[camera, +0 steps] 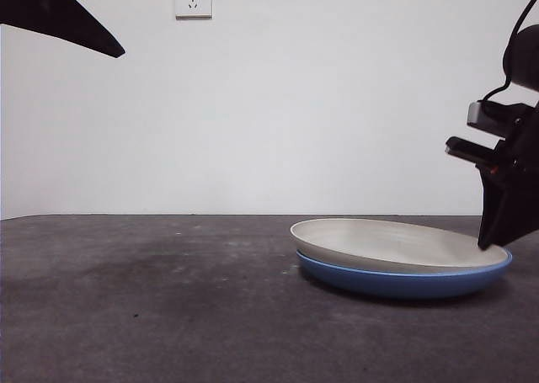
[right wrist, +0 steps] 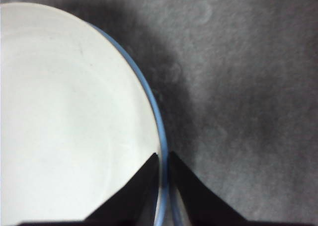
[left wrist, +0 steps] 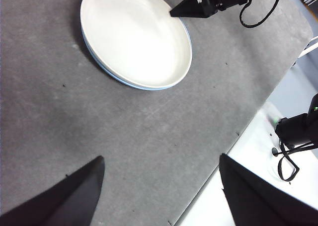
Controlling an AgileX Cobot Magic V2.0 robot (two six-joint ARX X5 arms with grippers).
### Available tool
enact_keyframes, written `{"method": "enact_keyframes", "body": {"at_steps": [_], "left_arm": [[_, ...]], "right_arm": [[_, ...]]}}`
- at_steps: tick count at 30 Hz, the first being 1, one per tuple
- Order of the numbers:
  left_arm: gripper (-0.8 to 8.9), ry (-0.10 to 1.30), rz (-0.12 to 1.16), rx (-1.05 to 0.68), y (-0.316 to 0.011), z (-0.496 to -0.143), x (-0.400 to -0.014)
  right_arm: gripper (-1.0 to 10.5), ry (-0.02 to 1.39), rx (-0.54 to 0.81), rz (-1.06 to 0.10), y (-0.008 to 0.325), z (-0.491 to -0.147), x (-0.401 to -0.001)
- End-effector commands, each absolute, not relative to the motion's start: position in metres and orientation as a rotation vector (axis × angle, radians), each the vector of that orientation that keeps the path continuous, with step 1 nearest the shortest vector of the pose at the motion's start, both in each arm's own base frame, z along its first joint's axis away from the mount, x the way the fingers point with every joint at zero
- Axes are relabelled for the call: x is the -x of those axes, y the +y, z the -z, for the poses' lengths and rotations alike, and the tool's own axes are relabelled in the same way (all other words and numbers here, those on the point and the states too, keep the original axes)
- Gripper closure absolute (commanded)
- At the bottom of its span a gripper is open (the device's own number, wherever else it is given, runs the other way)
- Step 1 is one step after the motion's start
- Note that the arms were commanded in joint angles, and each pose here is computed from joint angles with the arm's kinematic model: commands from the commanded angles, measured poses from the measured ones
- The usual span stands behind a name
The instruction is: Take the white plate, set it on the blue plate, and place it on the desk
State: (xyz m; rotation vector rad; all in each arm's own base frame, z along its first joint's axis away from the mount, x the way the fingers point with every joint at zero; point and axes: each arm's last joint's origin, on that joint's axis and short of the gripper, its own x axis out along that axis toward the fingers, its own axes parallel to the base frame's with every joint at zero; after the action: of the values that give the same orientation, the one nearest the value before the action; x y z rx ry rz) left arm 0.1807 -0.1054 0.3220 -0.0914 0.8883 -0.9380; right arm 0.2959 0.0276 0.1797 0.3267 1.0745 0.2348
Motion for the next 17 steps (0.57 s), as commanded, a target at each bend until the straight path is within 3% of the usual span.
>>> {"method": "enact_keyframes", "body": {"at_steps": [1,17], "left_arm": [[4.40,0.873,0.952,0.080,-0.107,-0.325,-0.182],[4.40,0.870,0.953,0.080,-0.107,-0.325,-0.182]], "right_arm": [[9.4,1.014,-0.362,-0.245,0.028,-0.194,-0.296],[9.4,0.846,-0.391,-0.365,0.054,-0.248,-0.291]]}}
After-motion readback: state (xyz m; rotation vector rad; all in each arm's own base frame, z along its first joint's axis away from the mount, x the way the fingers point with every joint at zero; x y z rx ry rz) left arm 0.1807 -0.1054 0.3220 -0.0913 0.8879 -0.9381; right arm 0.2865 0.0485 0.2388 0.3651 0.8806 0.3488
